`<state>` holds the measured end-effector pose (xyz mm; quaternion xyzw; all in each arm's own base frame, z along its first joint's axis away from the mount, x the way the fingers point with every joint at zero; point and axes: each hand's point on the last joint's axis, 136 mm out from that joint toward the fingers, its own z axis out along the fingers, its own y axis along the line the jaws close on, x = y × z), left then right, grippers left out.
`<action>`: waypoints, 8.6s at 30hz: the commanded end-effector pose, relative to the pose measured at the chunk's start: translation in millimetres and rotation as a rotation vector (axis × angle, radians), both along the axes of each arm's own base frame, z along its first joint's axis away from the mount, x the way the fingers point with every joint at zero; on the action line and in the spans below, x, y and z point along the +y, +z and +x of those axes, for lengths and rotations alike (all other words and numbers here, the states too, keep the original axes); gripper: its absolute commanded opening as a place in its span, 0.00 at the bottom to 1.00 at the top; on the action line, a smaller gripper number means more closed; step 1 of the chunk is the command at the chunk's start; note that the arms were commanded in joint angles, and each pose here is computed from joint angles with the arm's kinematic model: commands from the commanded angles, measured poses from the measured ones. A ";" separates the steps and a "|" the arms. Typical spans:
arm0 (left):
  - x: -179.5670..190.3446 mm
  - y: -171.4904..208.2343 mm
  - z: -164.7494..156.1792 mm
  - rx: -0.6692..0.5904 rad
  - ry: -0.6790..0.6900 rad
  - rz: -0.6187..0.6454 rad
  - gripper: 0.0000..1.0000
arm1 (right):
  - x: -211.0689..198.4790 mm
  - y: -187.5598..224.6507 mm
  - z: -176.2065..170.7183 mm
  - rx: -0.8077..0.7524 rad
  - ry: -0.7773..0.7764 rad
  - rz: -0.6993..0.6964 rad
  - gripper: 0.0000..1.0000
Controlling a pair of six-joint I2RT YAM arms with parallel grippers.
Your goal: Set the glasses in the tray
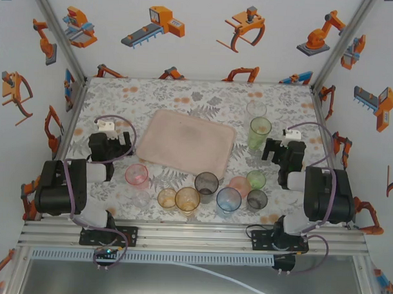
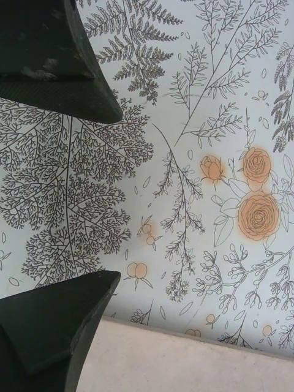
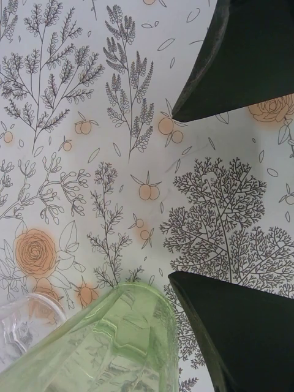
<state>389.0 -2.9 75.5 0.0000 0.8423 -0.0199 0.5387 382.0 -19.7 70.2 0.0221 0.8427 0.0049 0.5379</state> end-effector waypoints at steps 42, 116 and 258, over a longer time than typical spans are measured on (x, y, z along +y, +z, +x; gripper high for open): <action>-2.8 13.1 9.2 -0.045 -0.002 -0.018 0.97 | 1.9 18.2 13.5 -0.068 0.002 0.012 0.99; -27.1 247.2 -117.4 0.431 -0.323 0.178 0.97 | 38.2 168.2 -25.5 0.629 -0.114 0.153 0.55; -33.7 215.3 -149.1 0.412 -0.300 0.130 0.97 | 240.9 75.2 -49.8 0.748 0.175 -0.115 0.23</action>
